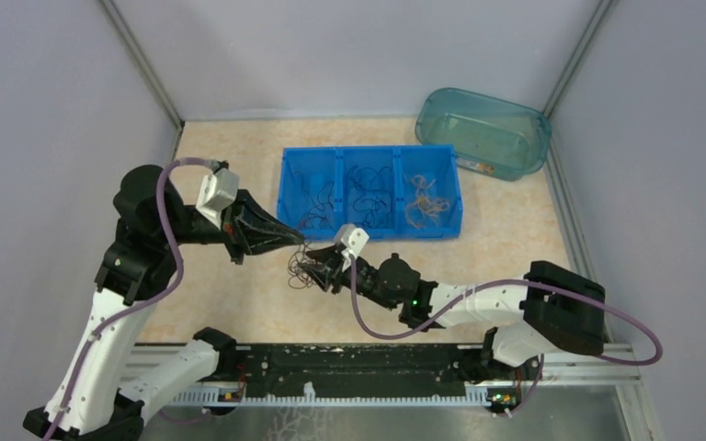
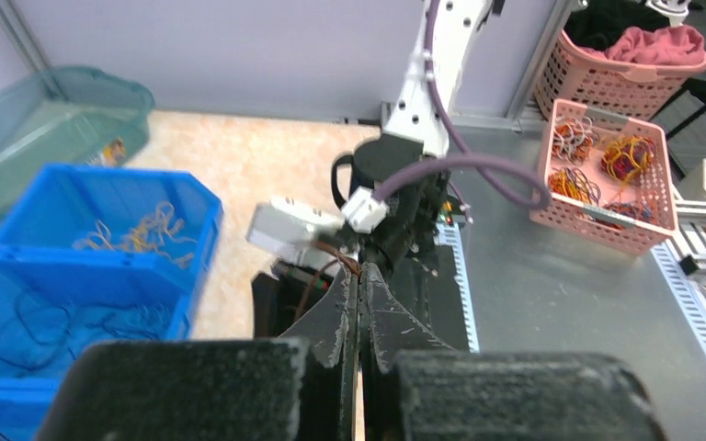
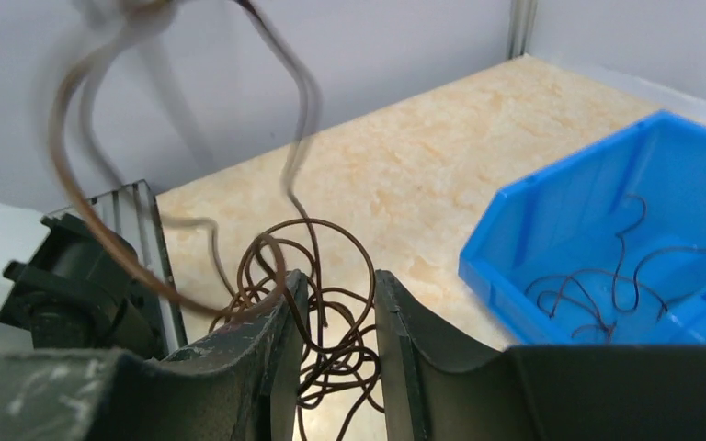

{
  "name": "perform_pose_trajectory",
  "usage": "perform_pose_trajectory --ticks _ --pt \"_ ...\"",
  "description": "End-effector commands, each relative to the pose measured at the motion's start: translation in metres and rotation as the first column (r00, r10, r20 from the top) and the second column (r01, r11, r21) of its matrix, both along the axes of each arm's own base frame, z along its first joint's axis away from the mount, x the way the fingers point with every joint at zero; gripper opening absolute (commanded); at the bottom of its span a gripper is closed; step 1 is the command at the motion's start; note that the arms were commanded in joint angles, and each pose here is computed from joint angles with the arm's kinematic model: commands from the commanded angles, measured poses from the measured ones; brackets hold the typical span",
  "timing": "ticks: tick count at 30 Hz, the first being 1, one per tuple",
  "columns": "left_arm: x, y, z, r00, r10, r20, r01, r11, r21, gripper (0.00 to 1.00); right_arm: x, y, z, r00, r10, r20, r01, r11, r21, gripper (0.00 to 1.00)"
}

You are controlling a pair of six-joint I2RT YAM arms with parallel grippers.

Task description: Untangle the cables

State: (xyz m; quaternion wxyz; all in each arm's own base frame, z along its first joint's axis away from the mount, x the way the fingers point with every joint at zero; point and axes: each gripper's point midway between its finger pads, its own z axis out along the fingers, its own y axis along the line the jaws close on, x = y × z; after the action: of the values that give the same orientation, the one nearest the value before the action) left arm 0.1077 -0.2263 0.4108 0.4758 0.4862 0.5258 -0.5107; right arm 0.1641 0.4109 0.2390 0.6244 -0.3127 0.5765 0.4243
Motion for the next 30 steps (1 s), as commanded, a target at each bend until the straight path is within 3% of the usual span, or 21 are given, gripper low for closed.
perform_pose_trajectory --ticks 1,19,24,30 --pt "-0.002 0.002 0.047 0.993 0.027 0.117 -0.017 0.996 -0.086 0.0 0.002 -0.016 0.009 0.999 -0.037 -0.037 0.04 0.994 0.098 0.33" --pt "-0.002 0.018 0.166 0.879 0.222 0.421 -0.103 0.952 -0.287 0.01 -0.011 -0.067 -0.089 0.958 -0.092 -0.272 0.099 0.995 0.011 0.33" --pt "0.013 0.03 0.193 0.792 0.368 0.487 -0.201 0.911 -0.361 0.0 -0.012 -0.077 -0.114 0.946 -0.127 -0.299 0.118 0.992 -0.049 0.35" --pt "0.038 0.055 0.229 0.595 0.589 0.547 -0.349 0.802 -0.484 0.0 -0.013 -0.087 -0.134 0.937 -0.158 -0.312 0.131 0.986 -0.106 0.42"
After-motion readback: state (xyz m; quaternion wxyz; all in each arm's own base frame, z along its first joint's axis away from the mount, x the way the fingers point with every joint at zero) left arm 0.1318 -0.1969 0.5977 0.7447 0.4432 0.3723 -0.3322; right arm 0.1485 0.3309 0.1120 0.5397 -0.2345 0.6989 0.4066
